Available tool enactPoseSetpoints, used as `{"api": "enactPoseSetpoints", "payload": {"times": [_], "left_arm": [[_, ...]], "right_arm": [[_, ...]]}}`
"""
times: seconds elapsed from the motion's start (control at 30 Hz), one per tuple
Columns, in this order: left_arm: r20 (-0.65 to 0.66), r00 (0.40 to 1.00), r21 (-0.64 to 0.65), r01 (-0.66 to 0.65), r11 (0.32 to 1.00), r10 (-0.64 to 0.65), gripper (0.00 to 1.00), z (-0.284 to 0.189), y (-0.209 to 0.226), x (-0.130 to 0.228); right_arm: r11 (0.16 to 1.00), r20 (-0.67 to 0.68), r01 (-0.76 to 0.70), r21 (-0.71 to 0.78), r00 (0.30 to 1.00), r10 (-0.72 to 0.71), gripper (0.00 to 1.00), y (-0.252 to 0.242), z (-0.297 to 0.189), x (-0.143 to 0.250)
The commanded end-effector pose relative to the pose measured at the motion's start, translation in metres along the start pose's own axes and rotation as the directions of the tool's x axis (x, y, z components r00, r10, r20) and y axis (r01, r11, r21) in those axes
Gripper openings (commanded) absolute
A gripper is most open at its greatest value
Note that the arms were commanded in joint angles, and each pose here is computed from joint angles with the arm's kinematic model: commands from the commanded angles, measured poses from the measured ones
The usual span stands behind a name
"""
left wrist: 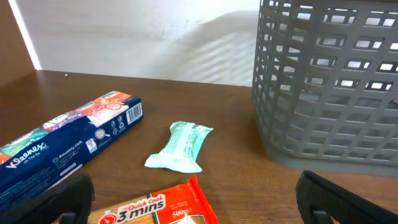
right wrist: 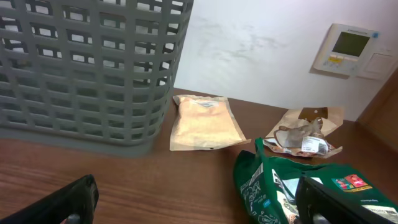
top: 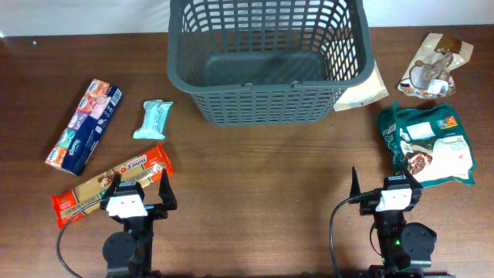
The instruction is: Pack container
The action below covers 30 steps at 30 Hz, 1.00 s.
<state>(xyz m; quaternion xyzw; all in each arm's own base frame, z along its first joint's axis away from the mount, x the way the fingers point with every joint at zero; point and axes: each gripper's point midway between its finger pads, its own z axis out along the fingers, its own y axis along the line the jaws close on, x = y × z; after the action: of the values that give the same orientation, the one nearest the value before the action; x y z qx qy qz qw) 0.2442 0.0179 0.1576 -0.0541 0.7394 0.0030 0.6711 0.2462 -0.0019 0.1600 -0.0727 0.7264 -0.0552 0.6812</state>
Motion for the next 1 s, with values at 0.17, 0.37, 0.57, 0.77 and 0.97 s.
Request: {"api": "enactPoseSetpoints", "payload": {"times": [0.17,0.37,0.57,0.77,0.97], "left_arm": [[0.004,1.0,0.013,-0.019,1.0,0.019,0.99,-0.0001,-0.0022,0.0015],[0.004,1.0,0.013,-0.019,1.0,0.019,0.99,-0.0001,-0.0022,0.0015],[0.004,1.0,0.013,-0.019,1.0,0.019,0.99,-0.0001,-0.0022,0.0015],[0.004,1.0,0.013,-0.019,1.0,0.019,0.99,-0.0001,-0.0022,0.0015],[0.004,1.0,0.013,-0.019,1.0,0.019,0.99,-0.0001,-0.0023,0.0015]], "right_arm": [[1.0,-0.004,-0.007,0.002,1.0,0.007,0.99,0.0007,-0.0001,0.0021],[1.0,-0.004,-0.007,0.002,1.0,0.007,0.99,0.0008,-0.0001,0.0021],[1.0,-0.004,-0.007,0.002,1.0,0.007,0.99,0.0008,-0.0001,0.0021],[1.0,-0.004,-0.007,0.002,1.0,0.007,0.99,0.0008,-0.0001,0.0021],[1.0,-0.004,-0.006,0.002,1.0,0.007,0.99,0.0008,-0.0001,0.0021]]}}
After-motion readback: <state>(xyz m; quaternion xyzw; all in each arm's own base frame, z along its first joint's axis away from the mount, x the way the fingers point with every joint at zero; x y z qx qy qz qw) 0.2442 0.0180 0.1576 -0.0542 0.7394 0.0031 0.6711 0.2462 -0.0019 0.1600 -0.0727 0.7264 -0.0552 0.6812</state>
